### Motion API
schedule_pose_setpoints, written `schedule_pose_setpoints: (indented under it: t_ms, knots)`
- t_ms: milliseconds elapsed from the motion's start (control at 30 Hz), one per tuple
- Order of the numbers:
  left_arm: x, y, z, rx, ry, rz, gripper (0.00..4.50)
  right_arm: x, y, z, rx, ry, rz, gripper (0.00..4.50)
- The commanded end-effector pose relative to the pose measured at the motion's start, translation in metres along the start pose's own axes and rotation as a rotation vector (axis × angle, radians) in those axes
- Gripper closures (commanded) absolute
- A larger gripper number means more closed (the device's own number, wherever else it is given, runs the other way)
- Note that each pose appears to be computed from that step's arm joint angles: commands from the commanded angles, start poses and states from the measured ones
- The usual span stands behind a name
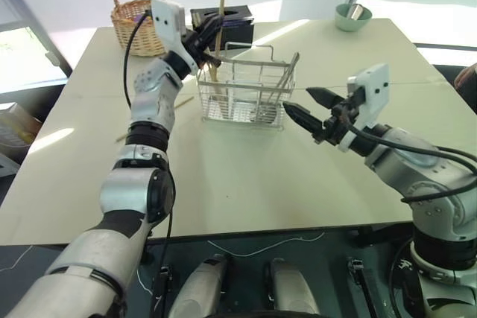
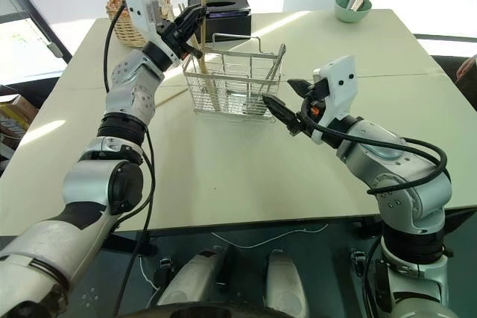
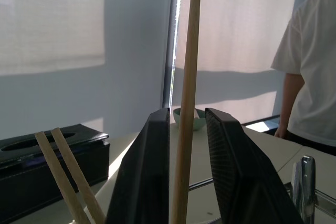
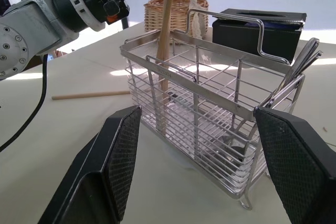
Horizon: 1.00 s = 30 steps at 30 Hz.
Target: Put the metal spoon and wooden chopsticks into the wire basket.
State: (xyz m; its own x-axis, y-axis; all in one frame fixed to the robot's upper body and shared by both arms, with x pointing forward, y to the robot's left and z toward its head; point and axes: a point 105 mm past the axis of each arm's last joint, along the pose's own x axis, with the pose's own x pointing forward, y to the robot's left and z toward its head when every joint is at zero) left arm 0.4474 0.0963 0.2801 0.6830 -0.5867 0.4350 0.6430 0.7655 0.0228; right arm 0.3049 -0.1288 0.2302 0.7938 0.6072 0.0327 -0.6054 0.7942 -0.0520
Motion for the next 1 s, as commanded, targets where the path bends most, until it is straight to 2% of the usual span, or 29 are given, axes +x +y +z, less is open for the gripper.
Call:
schedule_pose_setpoints:
  t_ms: [33,133,167,267,433,567,633,800,900,1000]
  knots:
    - [0.001,0.0,0.011,0.011,-0.037,-0.005,1.94,-0.005,0.002,0.013,-0.03,-0.046,0.001,0.97]
    - [0.0,0.001,0.014,0.002,-0.043,0.0,0.39,-0.005,0.002,0.012,-0.027,-0.04,0.004,0.97]
    - [0.0,0.001,0.016,-0.002,-0.047,-0.001,0.04,-0.004,0.003,0.011,-0.027,-0.037,0.006,0.97]
    - [0.0,0.002,0.024,-0.008,-0.061,-0.004,0.04,-0.004,0.004,0.009,-0.028,-0.029,0.016,0.97]
    - [-0.009,0.02,0.056,0.044,-0.064,0.013,0.04,-0.004,0.005,0.008,-0.035,-0.02,0.033,0.97]
    - [-0.037,0.043,0.08,0.196,0.063,-0.034,0.04,-0.005,0.005,0.005,-0.039,-0.005,0.043,0.97]
    - [-0.055,0.058,0.077,0.264,0.166,-0.029,0.04,-0.007,0.006,0.003,-0.046,0.006,0.058,0.97]
    - [-0.106,0.103,0.05,0.338,0.445,0.089,0.04,-0.011,0.021,-0.002,-0.075,0.034,0.168,0.97]
    - [-0.126,0.12,0.034,0.336,0.545,0.154,0.04,-0.013,0.033,-0.005,-0.083,0.051,0.253,0.97]
    - [-0.136,0.125,0.015,0.309,0.615,0.171,0.04,-0.013,0.038,-0.007,-0.082,0.064,0.297,0.97]
